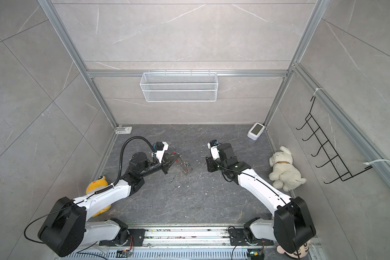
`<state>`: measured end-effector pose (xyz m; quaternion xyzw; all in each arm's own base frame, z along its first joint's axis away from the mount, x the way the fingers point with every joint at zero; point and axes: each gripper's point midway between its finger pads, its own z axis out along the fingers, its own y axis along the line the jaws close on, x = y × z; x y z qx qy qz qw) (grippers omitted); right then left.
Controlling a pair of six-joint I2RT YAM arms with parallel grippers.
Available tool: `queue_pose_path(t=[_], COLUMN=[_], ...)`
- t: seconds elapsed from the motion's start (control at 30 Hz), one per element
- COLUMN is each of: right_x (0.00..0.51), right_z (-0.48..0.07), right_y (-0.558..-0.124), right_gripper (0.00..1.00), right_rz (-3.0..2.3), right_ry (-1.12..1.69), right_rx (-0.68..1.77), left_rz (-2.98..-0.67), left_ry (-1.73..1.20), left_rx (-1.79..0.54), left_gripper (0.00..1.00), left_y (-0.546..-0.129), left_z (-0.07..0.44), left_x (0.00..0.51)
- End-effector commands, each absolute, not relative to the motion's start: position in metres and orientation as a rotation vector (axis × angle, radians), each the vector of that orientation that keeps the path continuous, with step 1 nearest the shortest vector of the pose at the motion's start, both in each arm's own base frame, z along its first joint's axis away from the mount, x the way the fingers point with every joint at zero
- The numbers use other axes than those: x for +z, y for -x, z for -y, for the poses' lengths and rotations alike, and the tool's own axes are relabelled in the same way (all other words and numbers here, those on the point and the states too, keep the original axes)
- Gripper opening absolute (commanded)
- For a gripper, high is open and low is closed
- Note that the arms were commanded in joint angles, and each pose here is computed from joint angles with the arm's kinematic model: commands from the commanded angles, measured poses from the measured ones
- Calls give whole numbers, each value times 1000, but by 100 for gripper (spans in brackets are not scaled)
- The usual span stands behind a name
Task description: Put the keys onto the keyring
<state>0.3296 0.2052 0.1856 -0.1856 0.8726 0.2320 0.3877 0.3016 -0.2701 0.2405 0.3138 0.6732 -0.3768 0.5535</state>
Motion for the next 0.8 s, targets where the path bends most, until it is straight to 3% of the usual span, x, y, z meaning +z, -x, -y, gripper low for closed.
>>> queue_pose_path(t=[0.0,0.23,0.47,0.77], right_x=[224,267,282,271], right_z=[-234,-271,-277,-292], right_y=[-303,-264,-259,-271], right_gripper=[0,0,0,0], right_rz=[-2091,-1947,-1929,-1998], right_ry=[670,894,928,946], right_rx=[819,1205,1253,1199], left_rz=[-1459,-1441,-1372,-1370], left_ry=[-762,-788,-940,-1003], left_rx=[-770,-741,-875,-1003], left_gripper=[0,0,0,0], left_y=[-307,-296,-271,-268], left_z=[264,258,275,293], left_x=[284,293,291,297])
